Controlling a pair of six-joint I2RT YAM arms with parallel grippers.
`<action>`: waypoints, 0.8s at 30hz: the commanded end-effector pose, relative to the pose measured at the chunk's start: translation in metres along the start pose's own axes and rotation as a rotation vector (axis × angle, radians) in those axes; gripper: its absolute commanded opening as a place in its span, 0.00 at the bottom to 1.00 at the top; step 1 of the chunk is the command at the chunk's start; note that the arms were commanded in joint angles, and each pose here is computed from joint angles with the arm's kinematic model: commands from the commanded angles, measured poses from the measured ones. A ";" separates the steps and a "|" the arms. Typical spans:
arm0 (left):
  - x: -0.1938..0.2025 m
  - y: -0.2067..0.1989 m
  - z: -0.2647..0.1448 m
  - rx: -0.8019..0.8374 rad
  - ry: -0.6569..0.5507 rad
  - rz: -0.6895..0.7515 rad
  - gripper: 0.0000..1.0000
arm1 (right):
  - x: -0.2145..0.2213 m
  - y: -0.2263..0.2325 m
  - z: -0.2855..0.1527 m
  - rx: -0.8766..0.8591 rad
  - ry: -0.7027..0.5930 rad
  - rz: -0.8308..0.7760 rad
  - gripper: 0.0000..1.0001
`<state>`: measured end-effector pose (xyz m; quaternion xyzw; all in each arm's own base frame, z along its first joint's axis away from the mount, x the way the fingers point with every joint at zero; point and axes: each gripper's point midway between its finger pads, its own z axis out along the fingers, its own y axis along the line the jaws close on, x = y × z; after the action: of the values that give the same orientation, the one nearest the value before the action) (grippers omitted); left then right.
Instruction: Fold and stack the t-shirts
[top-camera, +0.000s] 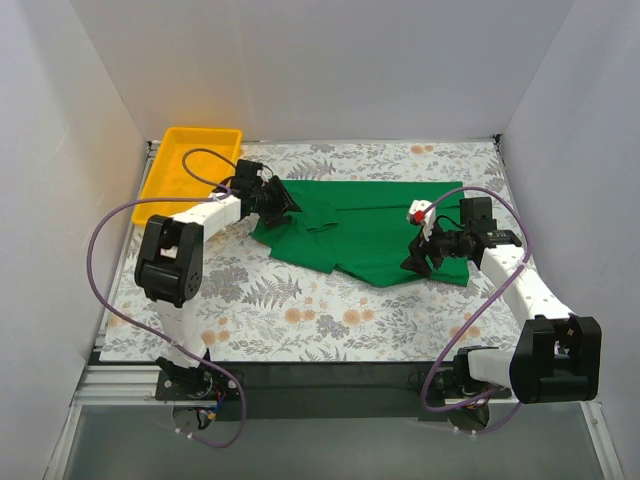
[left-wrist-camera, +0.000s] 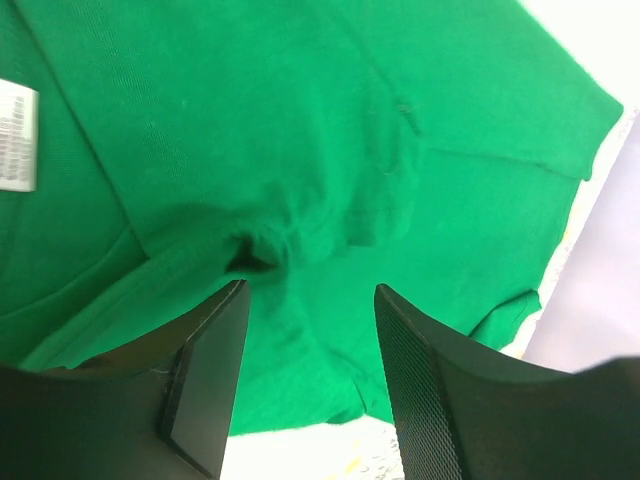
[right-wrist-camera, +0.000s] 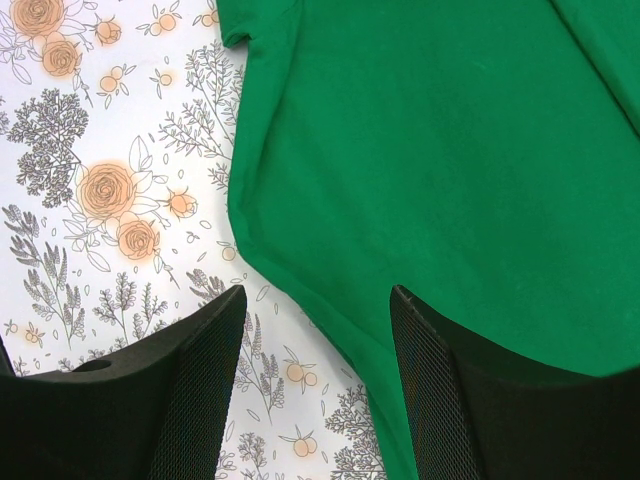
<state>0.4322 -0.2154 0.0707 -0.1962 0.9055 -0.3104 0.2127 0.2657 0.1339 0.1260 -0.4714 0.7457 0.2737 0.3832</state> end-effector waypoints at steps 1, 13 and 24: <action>-0.032 -0.038 -0.058 0.060 -0.139 0.128 0.52 | -0.001 0.002 0.001 -0.015 -0.019 -0.004 0.66; 0.078 0.066 -0.112 -0.046 -0.079 0.121 0.54 | 0.001 0.004 0.003 -0.033 -0.012 0.010 0.66; 0.059 0.082 -0.068 -0.111 -0.058 0.127 0.55 | 0.005 0.003 0.004 -0.032 -0.001 0.019 0.66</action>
<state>0.3012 -0.1498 0.0367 -0.1702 0.9347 -0.2349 0.2056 0.2657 0.1340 0.1211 -0.4688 0.7492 0.2791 0.3756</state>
